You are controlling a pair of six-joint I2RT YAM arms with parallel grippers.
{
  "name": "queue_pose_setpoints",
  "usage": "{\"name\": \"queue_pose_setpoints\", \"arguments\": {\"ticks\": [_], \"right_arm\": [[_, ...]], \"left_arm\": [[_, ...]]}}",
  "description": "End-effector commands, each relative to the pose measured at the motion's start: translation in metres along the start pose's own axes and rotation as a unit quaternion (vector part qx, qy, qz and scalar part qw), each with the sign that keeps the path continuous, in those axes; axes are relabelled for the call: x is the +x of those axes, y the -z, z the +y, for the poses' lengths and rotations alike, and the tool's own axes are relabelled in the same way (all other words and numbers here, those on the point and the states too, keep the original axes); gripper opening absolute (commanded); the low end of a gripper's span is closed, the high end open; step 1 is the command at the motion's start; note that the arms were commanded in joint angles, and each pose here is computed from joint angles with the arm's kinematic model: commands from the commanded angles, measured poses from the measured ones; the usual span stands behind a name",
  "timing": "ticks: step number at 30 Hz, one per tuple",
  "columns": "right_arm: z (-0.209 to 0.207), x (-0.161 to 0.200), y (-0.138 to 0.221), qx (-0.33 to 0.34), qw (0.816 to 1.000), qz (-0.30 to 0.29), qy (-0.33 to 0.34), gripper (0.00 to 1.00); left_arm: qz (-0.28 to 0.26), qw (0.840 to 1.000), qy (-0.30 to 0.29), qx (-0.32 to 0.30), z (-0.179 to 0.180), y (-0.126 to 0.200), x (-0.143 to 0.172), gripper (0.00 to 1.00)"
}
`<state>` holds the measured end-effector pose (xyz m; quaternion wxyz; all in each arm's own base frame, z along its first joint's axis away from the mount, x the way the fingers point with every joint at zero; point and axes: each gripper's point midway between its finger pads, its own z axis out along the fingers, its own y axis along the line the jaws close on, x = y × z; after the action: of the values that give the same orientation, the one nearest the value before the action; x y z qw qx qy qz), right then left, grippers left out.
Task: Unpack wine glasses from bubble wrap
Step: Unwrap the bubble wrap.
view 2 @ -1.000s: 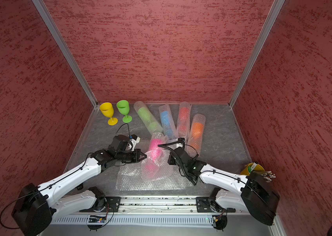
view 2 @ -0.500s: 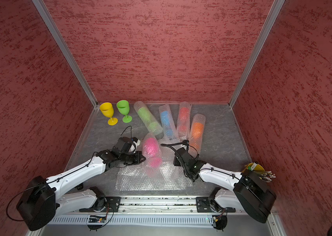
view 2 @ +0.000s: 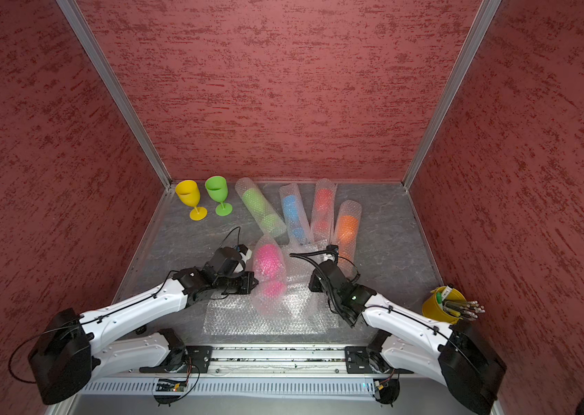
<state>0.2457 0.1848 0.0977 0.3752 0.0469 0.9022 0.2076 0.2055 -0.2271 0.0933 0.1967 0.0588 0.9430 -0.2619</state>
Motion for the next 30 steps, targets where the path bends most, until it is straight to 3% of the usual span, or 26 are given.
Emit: {"name": "queue_pose_setpoints", "arguments": {"ticks": [1,5,7,9,11,14,17,21,25,30], "right_arm": [[-0.019,0.007,0.004,0.042,0.999,0.021,-0.002,0.00],[-0.030,0.013,0.004,0.065,0.998,0.025,-0.005,0.00],[-0.030,0.018,0.001,0.062,0.997,0.033,-0.006,0.00],[-0.027,0.021,-0.002,0.057,0.997,0.042,-0.004,0.25],[-0.025,0.019,-0.004,0.059,0.997,0.046,-0.002,0.52],[-0.022,0.009,0.001,0.063,0.997,0.034,0.000,0.67],[-0.017,-0.005,0.009,0.062,0.998,0.017,-0.001,0.74],[-0.007,-0.021,0.020,0.053,0.998,0.005,0.018,0.72],[0.009,-0.033,0.026,0.031,0.998,0.002,0.046,0.57],[0.054,-0.019,0.020,-0.054,0.993,0.063,0.079,0.43]], "left_arm": [[-0.019,0.999,-0.022,-0.022,0.000,0.001,-0.006,0.00],[-0.020,0.998,-0.048,-0.034,-0.006,-0.010,0.000,0.01],[-0.015,0.997,-0.046,-0.052,-0.003,-0.015,0.002,0.17],[-0.005,0.997,-0.039,-0.065,0.002,-0.019,0.006,0.44],[0.000,0.997,-0.027,-0.077,0.007,-0.018,0.009,0.62],[-0.009,0.997,-0.015,-0.081,0.009,-0.009,0.008,0.71],[-0.034,0.996,-0.010,-0.084,0.010,0.005,0.000,0.76],[-0.058,0.995,0.003,-0.085,0.013,0.023,-0.011,0.78],[-0.058,0.995,0.028,-0.077,0.019,0.033,-0.017,0.79],[-0.055,0.994,0.072,-0.059,0.029,0.044,-0.025,0.80]]}}
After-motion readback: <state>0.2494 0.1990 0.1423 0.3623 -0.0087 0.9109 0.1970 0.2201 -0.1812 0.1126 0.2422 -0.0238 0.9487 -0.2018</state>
